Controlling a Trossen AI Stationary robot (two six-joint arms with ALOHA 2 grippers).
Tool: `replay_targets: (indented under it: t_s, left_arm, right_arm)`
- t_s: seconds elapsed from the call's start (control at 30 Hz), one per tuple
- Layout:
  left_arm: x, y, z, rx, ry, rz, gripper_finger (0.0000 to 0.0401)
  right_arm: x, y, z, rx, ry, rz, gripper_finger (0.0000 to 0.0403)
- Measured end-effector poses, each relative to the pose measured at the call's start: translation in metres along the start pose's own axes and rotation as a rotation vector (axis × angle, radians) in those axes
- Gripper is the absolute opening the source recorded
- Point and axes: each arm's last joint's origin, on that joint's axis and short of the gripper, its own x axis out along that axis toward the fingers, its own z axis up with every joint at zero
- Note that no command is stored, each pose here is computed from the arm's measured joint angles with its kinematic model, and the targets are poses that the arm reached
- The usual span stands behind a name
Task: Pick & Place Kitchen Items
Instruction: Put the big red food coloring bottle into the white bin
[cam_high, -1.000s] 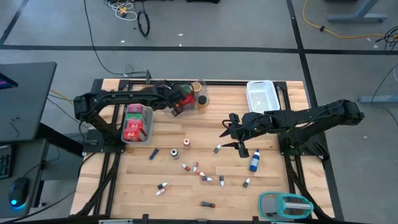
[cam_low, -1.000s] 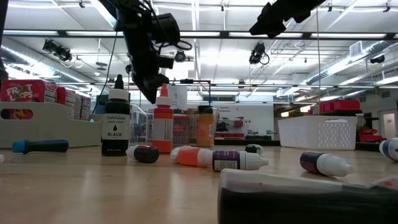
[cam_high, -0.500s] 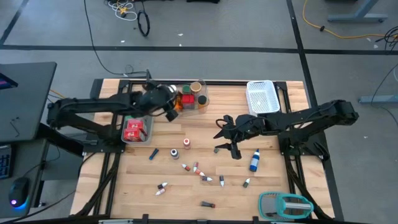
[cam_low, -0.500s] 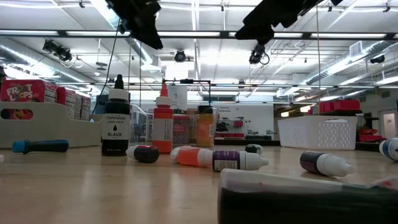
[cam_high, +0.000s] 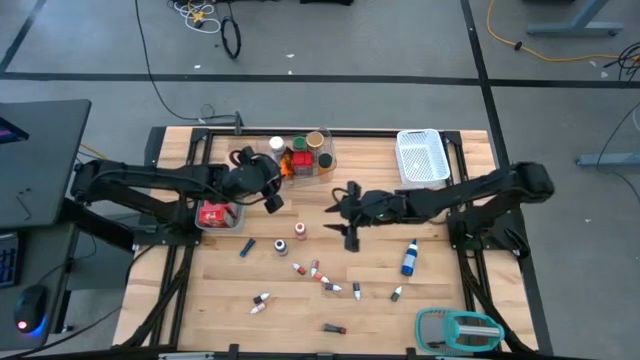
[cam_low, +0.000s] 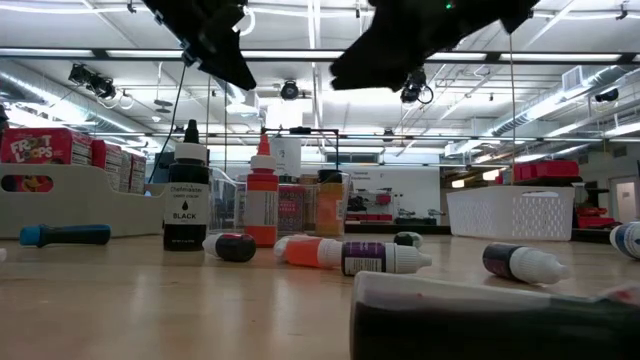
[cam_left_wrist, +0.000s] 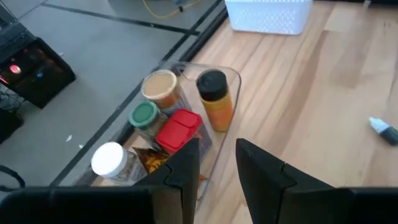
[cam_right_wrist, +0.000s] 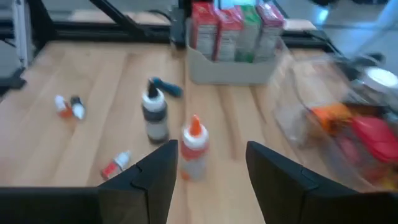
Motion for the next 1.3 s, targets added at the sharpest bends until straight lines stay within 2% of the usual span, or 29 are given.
replay_targets:
  t_s: [0.13, 0.3, 0.4, 0.57, 0.83, 1.03, 1.3]
  left_arm:
    - [-0.004, -0.002, 0.0, 0.003, -0.007, -0.013, 0.0114]
    - [-0.005, -0.005, 0.0, 0.015, -0.01, -0.021, 0.0114]
    - [-0.005, -0.005, -0.001, 0.017, -0.009, -0.023, 0.0114]
    - [-0.005, -0.005, 0.0, 0.016, -0.011, -0.02, 0.0114]
    - [-0.005, -0.005, 0.0, 0.018, -0.011, -0.017, 0.0114]
    - [-0.005, -0.005, 0.0, 0.018, -0.012, -0.017, 0.0114]
    - [-0.005, -0.005, 0.0, 0.018, -0.012, -0.017, 0.0114]
  right_arm:
    - [0.031, 0.006, -0.008, -0.003, -0.081, 0.027, 0.0205]
    - [0.061, 0.011, -0.02, -0.002, -0.183, 0.066, 0.023]
    - [0.072, 0.011, -0.027, 0.005, -0.204, 0.044, 0.0251]
    - [0.086, 0.006, -0.033, 0.091, -0.284, 0.045, 0.0276]
    - [0.106, -0.004, -0.057, 0.172, -0.217, 0.032, 0.0278]
    - [0.112, -0.005, -0.066, 0.148, -0.19, 0.029, 0.0248]
    - [0.112, -0.007, -0.065, 0.075, -0.203, 0.017, 0.0141]
